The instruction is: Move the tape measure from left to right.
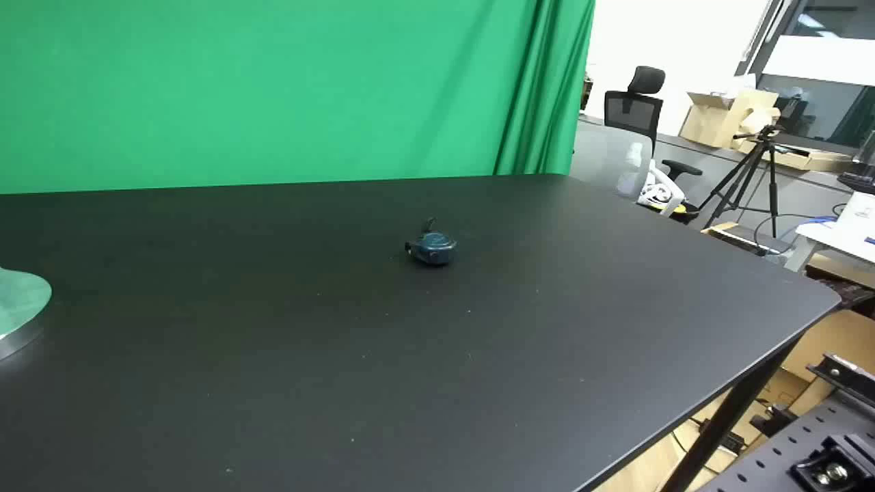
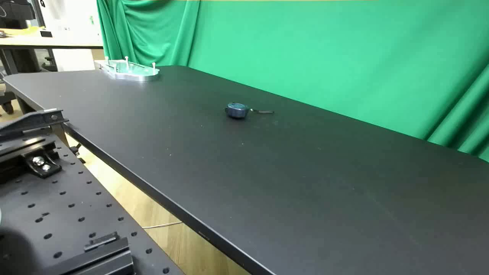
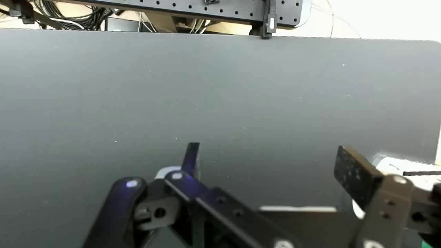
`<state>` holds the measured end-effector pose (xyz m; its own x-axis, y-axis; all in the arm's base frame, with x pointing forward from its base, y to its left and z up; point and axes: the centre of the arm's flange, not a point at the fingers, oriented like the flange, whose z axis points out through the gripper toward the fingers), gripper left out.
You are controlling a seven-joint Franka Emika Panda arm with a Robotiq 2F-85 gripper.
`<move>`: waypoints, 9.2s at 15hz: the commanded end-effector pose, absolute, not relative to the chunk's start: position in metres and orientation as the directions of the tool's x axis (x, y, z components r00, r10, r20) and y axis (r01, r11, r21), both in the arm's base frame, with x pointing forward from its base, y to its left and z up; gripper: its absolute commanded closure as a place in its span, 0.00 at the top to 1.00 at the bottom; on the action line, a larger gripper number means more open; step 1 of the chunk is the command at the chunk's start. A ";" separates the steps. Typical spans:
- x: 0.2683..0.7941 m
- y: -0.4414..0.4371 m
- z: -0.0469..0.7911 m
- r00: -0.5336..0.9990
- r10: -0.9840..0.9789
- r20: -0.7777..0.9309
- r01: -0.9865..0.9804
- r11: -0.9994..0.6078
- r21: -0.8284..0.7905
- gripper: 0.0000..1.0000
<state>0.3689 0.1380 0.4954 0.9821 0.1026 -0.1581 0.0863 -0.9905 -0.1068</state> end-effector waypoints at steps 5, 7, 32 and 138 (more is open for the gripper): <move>0.369 0.138 0.496 0.982 0.102 -0.156 0.086 -0.990 -0.107 1.00; 0.369 0.138 0.496 0.982 0.102 -0.156 0.086 -0.990 -0.107 1.00; 0.472 0.066 0.382 0.830 -0.558 0.003 -0.558 -0.829 0.033 1.00; 0.460 -0.044 0.173 1.000 0.005 0.003 0.005 -0.998 0.068 1.00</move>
<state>0.4595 -0.0487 0.1535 0.9983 0.0581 0.0084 0.0577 -0.9972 0.0475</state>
